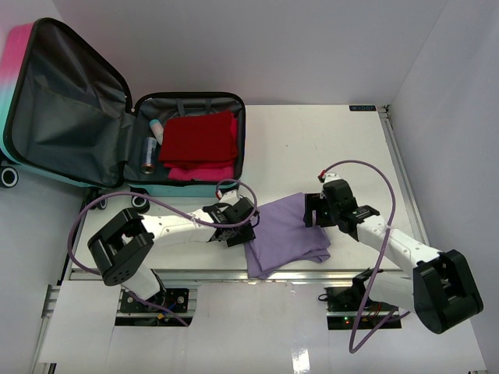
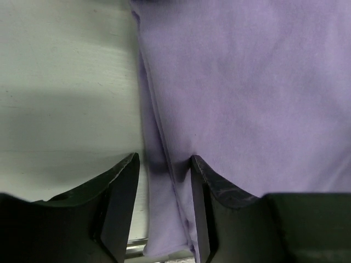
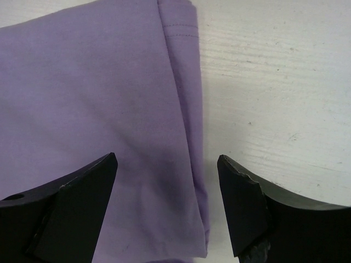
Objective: Pack the luggage
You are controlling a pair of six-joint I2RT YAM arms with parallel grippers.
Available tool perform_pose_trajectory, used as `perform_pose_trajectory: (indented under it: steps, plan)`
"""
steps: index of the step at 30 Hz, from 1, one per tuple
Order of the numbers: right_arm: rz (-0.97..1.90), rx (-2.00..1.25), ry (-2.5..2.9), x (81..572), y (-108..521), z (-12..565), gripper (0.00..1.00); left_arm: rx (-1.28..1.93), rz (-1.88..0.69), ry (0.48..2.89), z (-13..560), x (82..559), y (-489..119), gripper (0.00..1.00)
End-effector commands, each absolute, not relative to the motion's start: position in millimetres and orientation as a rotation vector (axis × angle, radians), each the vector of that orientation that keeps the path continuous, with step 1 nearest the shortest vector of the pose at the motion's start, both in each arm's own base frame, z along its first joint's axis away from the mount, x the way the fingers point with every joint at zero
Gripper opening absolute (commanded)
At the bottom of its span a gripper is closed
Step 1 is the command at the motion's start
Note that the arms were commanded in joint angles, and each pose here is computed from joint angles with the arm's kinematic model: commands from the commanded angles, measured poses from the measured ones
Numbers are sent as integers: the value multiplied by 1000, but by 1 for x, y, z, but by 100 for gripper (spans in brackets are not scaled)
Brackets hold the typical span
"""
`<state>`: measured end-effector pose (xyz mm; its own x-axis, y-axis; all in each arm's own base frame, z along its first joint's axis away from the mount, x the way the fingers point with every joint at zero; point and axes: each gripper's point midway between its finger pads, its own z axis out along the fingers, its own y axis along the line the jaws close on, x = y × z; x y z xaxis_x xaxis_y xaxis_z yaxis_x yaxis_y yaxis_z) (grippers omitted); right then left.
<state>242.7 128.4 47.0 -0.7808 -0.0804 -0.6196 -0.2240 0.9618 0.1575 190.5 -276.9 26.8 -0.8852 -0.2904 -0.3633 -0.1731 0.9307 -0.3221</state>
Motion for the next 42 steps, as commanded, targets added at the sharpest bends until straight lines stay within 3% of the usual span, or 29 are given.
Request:
perform_pose_trajectory:
  steps: [1,8,9,16,20,24,26,28,29,31,32,38,42]
  plan:
    - [422,-308,2453,239,146,42,82,-367,-358,2641,29,196,-272,37]
    - [446,-296,2540,230,149,16,83,-343,-354,2620,34,199,-272,1]
    - [445,-296,2554,229,149,13,83,-344,-351,2615,34,200,-271,0]
    - [460,-296,2588,227,154,5,67,-324,-333,2601,32,203,-269,0]
    - [456,-300,2582,227,155,8,65,-339,-315,2592,32,203,-264,2]
    - [444,-296,2580,228,154,9,66,-315,-256,2621,35,203,-262,34]
    - [446,-298,2576,229,154,11,67,-302,-249,2632,34,204,-264,39]
    - [448,-299,2574,229,154,11,66,-300,-250,2638,32,204,-266,35]
    - [450,-301,2576,228,155,10,66,-303,-248,2638,32,204,-266,25]
    - [455,-304,2581,228,156,10,60,-308,-252,2633,30,205,-266,4]
    - [454,-305,2583,228,157,10,54,-312,-259,2630,31,205,-267,0]
    - [424,-302,2534,230,159,29,12,-298,-337,2572,54,213,-275,0]
    - [362,-266,2483,234,155,48,8,-212,-380,2518,80,223,-284,0]
